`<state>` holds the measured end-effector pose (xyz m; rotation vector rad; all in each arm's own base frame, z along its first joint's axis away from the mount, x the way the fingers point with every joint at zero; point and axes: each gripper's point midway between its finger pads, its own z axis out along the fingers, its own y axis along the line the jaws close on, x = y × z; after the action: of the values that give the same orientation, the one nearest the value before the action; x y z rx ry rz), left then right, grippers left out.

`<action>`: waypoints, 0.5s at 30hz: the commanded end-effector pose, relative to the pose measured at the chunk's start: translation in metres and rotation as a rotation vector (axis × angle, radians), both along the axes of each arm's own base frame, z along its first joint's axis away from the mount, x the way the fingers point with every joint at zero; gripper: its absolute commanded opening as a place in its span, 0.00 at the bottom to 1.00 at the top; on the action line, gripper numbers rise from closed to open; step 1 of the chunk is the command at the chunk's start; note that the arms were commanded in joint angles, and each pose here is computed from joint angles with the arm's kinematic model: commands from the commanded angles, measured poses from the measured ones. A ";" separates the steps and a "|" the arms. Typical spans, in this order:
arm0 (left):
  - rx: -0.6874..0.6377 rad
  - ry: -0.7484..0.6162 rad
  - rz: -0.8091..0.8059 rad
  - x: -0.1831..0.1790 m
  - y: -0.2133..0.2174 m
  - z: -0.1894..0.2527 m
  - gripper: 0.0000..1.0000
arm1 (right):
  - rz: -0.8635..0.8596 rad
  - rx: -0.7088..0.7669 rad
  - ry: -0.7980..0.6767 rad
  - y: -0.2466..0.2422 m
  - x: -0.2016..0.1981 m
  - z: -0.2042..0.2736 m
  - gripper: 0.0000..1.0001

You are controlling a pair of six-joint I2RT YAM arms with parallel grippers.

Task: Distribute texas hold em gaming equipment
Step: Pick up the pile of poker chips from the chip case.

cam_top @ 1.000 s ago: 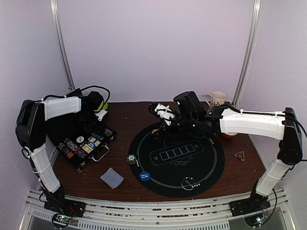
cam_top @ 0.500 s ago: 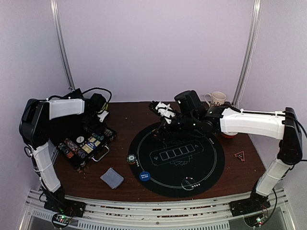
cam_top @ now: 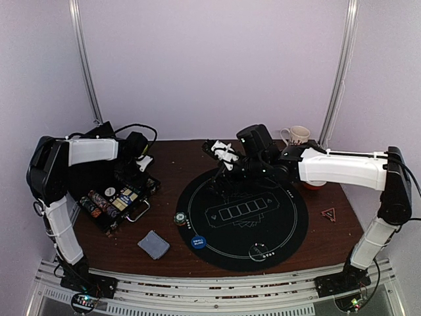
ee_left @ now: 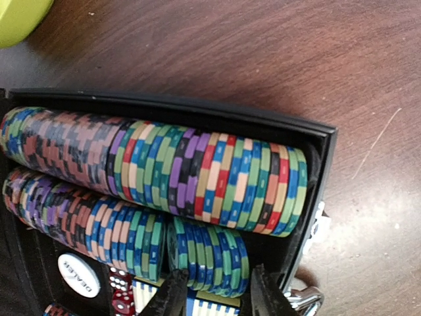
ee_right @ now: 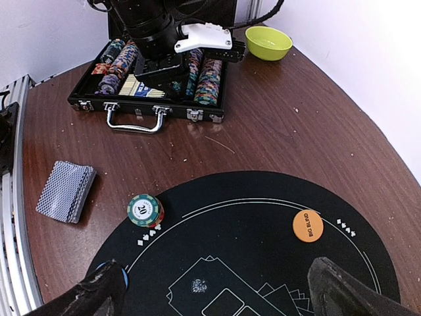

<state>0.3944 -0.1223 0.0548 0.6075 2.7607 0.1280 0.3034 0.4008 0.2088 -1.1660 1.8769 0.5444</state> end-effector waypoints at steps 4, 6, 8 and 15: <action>0.099 -0.002 0.006 0.006 0.017 -0.009 0.42 | -0.005 0.009 0.012 0.002 0.004 0.007 1.00; 0.075 0.019 0.009 0.005 0.016 -0.014 0.44 | -0.015 0.004 0.003 0.000 0.005 0.008 1.00; 0.067 0.035 0.011 0.003 0.016 -0.018 0.44 | -0.017 0.000 -0.001 -0.001 0.005 0.008 1.00; 0.029 0.087 0.011 -0.001 0.016 -0.031 0.51 | -0.023 -0.004 0.000 -0.003 0.006 0.008 1.00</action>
<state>0.4016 -0.1133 0.0540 0.6126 2.7569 0.1925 0.3036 0.4005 0.2098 -1.1637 1.8900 0.5453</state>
